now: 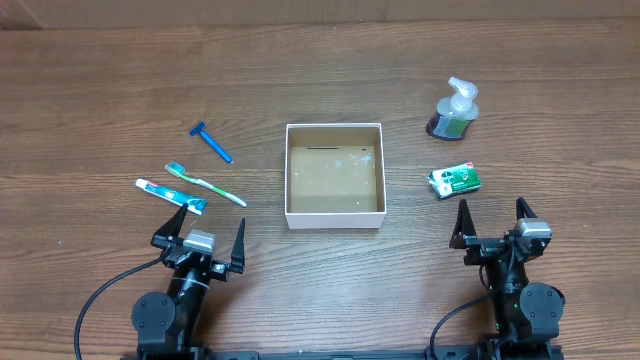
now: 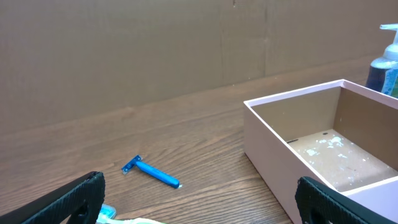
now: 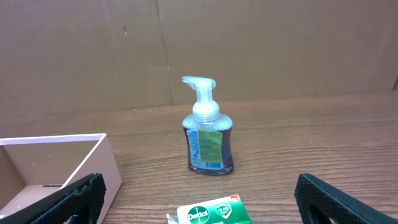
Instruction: Pack container
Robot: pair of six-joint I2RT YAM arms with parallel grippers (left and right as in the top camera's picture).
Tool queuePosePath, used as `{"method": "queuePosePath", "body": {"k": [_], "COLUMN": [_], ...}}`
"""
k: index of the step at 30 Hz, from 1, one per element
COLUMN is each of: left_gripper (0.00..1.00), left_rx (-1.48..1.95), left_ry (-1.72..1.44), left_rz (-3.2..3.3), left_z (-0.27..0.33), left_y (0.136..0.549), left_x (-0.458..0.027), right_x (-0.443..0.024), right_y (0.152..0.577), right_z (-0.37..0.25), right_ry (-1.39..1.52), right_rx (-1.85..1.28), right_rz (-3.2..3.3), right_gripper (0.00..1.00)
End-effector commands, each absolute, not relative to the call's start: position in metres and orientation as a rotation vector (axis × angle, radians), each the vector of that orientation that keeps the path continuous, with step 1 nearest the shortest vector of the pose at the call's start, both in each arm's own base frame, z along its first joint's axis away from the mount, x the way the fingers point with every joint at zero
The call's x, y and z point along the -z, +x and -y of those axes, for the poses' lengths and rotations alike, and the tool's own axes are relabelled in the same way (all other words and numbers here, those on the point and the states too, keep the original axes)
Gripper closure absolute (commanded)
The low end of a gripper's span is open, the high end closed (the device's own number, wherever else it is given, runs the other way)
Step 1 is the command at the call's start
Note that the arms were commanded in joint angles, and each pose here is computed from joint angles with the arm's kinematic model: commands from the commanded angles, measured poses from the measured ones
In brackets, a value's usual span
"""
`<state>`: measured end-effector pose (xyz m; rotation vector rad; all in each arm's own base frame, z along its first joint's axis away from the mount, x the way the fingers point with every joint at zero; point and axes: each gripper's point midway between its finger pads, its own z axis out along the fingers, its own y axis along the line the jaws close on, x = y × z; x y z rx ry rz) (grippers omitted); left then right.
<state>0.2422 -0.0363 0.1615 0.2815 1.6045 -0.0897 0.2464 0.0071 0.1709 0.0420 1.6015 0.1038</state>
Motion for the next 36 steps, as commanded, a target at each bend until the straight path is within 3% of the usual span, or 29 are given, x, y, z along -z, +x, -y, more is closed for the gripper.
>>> {"method": "queuePosePath", "body": {"k": [1, 17, 22, 29, 36], "left_gripper": [0.00, 0.00, 0.00, 0.00, 0.00], "left_rx": [0.067, 0.067, 0.066, 0.067, 0.067], "left_ry": [0.278, 0.278, 0.278, 0.278, 0.278], "left_rz": [-1.598, -1.598, -1.598, -1.598, -1.598], "left_z": [0.033, 0.033, 0.033, 0.033, 0.033], "left_y": [0.243, 0.243, 0.243, 0.243, 0.243], "left_x": [-0.162, -0.162, -0.162, -0.162, -0.162], "right_x": [-0.169, -0.170, -0.171, -0.174, -0.200], "right_y": [0.246, 0.246, 0.246, 0.238, 0.243], "right_z": [-0.008, -0.009, -0.019, -0.043, -0.045], "right_ry": [0.032, 0.037, 0.120, 0.024, 0.016], "right_rx": [-0.102, -0.116, -0.286, -0.403, -0.404], "right_rz": [-1.596, -1.594, -1.591, -1.649, -1.733], "right_gripper": [0.00, 0.00, 0.00, 0.00, 0.00]}}
